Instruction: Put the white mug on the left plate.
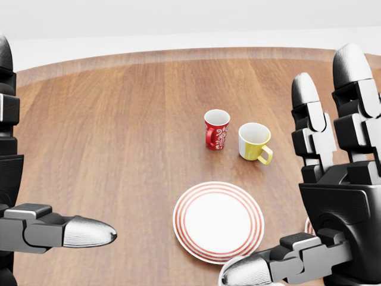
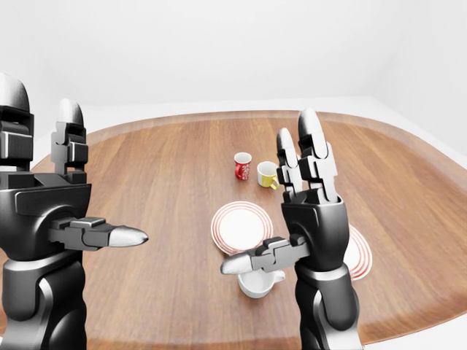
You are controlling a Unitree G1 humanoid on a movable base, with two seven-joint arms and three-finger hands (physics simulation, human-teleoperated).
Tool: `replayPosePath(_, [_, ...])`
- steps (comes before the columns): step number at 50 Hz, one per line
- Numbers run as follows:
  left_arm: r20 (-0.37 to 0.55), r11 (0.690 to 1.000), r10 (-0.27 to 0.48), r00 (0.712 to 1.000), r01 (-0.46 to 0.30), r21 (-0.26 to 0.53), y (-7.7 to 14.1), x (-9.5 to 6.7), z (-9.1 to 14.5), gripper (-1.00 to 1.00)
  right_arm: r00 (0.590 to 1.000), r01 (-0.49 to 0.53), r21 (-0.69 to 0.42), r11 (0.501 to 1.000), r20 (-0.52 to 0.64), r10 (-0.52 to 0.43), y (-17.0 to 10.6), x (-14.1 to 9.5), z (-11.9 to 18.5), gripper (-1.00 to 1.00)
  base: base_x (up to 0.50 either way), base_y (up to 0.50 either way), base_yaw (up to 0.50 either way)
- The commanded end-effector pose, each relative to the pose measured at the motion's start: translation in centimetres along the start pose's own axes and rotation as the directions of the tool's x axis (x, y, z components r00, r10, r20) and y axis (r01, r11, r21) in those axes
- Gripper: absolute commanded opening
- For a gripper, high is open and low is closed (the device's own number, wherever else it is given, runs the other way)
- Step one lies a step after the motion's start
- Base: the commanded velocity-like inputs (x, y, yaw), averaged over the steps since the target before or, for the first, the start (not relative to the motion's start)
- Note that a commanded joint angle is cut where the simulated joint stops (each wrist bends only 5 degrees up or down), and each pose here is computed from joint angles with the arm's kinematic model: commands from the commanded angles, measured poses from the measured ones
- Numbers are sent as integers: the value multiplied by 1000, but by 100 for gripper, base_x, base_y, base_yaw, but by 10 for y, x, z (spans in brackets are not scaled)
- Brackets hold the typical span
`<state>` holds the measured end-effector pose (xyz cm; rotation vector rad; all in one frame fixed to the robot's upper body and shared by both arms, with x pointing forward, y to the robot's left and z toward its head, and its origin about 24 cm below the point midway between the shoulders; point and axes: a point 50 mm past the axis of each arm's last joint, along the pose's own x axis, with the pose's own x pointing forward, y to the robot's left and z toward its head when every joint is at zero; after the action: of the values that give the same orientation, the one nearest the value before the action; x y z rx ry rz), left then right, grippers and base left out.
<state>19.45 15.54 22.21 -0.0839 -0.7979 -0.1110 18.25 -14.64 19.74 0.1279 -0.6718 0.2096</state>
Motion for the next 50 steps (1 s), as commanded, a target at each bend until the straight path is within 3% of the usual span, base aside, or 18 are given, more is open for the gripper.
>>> replayPosePath(1, [3,1000,-3,1000,3,2,-1,0,1,100,990,-2,15,1000,-140,4,3,-22,-14,100,0,0,0])
replayPosePath(9, [-4,1000,-3,1000,3,2,-1,0,-1,100,978,-73,-3,997,-197,71,11,-32,-16,100,0,0,0])
replayPosePath(20, [-10,1000,-1,1000,1,3,0,0,-2,100,980,-176,33,984,-87,179,17,-30,9,100,0,0,0])
replayPosePath(28, [-10,1000,-1,1000,1,3,0,0,-2,100,967,-231,49,972,-97,235,23,-33,10,100,0,0,0])
replayPosePath(32, [-8,1000,-2,1000,2,2,-1,-1,-1,100,958,-277,3,961,-78,277,29,-33,19,100,0,0,0])
replayPosePath(42, [-3,1000,-3,1000,3,2,-1,0,-1,100,876,-453,-203,868,-280,392,47,-46,0,100,0,0,0])
replayPosePath(50, [-2,1000,-5,1000,5,3,-1,0,0,100,842,-523,-296,799,-327,430,53,-50,2,100,0,0,0])
